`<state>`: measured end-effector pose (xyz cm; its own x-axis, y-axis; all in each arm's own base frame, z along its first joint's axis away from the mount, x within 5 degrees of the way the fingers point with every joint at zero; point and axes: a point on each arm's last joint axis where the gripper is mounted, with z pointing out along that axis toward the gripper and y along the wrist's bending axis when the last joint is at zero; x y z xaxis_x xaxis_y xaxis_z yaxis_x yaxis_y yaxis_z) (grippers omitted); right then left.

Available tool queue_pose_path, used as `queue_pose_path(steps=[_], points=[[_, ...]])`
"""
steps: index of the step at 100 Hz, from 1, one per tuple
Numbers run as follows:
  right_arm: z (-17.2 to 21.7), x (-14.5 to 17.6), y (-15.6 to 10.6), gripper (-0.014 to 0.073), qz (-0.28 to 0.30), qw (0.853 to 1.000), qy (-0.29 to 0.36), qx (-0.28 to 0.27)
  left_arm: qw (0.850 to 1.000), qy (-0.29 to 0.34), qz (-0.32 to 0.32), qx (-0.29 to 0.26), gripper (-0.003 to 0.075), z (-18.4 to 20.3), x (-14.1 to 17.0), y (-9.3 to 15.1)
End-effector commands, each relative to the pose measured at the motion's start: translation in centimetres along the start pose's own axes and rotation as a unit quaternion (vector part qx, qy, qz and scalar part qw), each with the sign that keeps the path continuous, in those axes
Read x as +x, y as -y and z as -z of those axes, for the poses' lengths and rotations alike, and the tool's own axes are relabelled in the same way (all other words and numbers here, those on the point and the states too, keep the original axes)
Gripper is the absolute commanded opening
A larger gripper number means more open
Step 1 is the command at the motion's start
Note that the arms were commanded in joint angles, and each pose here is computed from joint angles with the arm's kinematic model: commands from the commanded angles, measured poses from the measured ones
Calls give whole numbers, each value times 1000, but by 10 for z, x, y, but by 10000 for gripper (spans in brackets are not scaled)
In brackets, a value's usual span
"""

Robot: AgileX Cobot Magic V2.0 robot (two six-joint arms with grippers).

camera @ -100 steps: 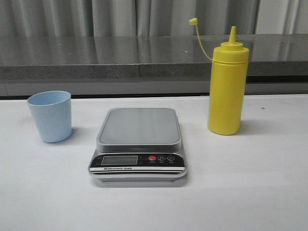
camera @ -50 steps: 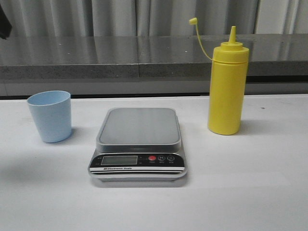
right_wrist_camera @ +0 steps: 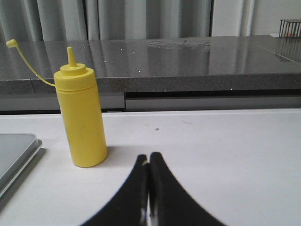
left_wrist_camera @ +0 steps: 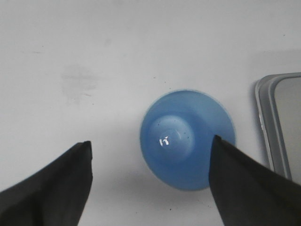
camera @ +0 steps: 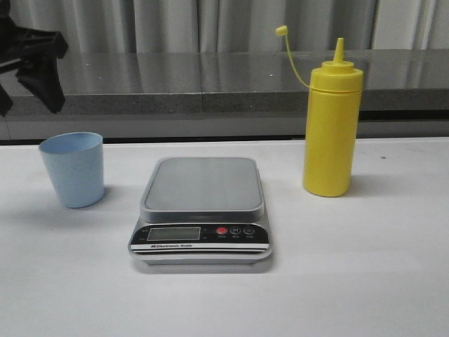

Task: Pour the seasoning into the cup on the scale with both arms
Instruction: 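Lower the left gripper over the light blue cup and grasp its rim, then lift the blue cup with the left gripper and set it on the scale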

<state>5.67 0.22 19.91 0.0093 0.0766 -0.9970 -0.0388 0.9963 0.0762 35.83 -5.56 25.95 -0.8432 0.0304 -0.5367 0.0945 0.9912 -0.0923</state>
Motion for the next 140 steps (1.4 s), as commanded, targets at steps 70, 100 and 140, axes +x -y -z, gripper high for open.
queue_pose_path(steps=[70,100,140], points=[[3,-14,-1,-68,8,998,57,0,999,-32,5,2,64,-50,-2,0],[3,-14,-1,-68,8,998,57,0,1000,-21,3,4,-20,-43,-9,2],[3,-14,-1,-68,8,998,57,0,992,89,-70,59,-20,22,-58,67]])
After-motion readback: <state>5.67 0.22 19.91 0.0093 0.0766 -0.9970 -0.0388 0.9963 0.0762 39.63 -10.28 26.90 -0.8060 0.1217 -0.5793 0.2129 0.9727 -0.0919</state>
